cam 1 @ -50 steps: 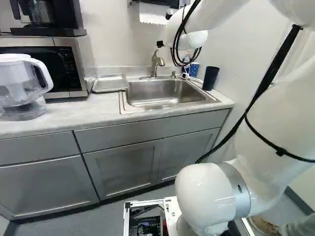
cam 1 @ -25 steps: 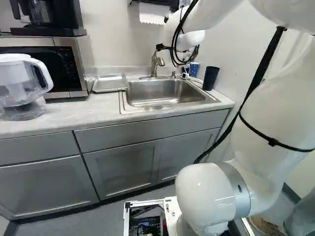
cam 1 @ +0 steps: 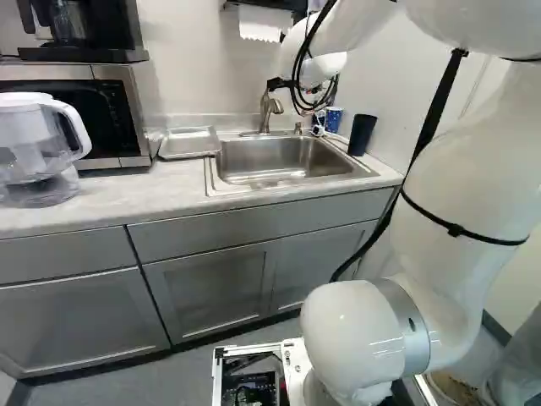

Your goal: Rinse the cup and place it in the tray

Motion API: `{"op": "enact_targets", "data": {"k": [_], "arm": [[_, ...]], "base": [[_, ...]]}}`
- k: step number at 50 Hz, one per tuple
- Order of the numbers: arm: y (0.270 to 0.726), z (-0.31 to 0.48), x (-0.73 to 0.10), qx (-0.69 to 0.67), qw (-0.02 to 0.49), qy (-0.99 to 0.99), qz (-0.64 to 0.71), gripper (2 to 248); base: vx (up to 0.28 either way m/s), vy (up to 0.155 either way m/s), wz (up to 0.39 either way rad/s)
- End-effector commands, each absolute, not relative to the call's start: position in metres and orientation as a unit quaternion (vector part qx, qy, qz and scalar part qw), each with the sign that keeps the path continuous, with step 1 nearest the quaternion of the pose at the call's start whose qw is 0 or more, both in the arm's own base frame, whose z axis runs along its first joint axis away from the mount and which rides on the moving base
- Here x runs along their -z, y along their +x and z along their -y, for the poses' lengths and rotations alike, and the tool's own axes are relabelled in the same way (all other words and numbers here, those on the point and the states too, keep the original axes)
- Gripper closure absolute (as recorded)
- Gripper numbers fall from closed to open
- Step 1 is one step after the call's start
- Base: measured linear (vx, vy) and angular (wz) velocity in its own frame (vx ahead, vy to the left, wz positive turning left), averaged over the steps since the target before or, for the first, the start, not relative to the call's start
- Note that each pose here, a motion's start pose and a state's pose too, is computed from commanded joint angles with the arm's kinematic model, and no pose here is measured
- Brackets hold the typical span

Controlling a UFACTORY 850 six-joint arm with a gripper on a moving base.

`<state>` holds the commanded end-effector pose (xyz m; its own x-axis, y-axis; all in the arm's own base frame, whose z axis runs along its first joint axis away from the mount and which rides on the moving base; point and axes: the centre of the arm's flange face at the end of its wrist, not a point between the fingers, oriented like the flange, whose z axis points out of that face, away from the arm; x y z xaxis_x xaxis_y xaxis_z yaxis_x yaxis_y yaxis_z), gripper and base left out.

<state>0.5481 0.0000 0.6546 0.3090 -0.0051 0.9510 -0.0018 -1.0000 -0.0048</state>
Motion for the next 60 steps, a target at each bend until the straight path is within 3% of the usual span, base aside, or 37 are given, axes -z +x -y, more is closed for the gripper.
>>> {"op": "enact_targets", "data": {"k": [60], "arm": [[0.589, 0.010, -0.653, 0.589, -0.004, -0.808, -0.009, 3]], "base": [[0.000, 0.000, 0.000]]}}
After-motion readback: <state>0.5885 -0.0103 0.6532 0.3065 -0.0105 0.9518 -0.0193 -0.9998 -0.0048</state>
